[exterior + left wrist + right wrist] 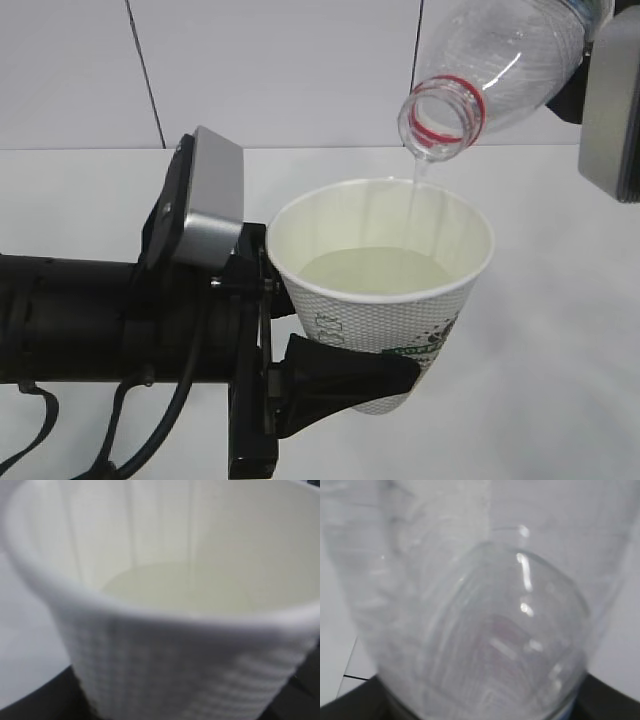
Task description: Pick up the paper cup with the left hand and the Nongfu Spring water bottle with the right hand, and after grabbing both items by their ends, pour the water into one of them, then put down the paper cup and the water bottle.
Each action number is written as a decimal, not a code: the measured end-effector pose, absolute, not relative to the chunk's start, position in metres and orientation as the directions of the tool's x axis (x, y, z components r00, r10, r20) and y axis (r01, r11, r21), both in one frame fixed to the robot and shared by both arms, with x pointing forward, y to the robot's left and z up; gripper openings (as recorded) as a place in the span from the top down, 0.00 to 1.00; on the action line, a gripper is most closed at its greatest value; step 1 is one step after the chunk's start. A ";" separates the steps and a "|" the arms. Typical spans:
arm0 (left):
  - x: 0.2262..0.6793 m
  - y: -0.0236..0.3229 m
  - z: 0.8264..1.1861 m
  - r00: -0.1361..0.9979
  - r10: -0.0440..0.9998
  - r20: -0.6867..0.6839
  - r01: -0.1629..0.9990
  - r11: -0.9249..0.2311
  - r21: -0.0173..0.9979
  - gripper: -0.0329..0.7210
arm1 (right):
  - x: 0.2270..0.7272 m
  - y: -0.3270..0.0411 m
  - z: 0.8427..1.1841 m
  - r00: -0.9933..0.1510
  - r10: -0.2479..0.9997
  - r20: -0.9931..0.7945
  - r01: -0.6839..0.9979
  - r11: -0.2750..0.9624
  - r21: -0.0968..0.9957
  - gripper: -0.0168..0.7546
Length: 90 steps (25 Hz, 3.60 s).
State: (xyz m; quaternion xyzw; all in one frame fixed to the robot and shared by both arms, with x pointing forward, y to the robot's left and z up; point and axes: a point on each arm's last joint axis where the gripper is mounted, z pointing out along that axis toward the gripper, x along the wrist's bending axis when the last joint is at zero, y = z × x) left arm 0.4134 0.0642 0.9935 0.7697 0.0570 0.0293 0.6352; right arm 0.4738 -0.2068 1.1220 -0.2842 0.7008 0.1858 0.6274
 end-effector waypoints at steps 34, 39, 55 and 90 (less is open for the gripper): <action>0.413 0.064 0.993 0.992 0.121 -0.024 0.047 -0.189 0.981 0.34 | 0.474 -0.207 1.122 -0.046 -0.170 -0.984 -0.632 0.768 -0.103 0.41; 0.413 0.064 0.993 0.992 0.121 -0.024 0.047 -0.189 0.981 0.34 | 0.474 -0.207 1.122 -0.047 -0.168 -0.985 -0.631 0.769 -0.101 0.41; 0.413 0.064 0.993 0.992 0.121 -0.024 0.047 -0.190 0.981 0.34 | 0.474 -0.207 1.122 -0.046 -0.169 -0.985 -0.631 0.769 -0.102 0.41; 0.413 0.064 0.993 0.992 0.121 -0.024 0.047 -0.190 0.981 0.34 | 0.474 -0.207 1.122 -0.041 -0.176 -0.984 -0.632 0.767 -0.111 0.41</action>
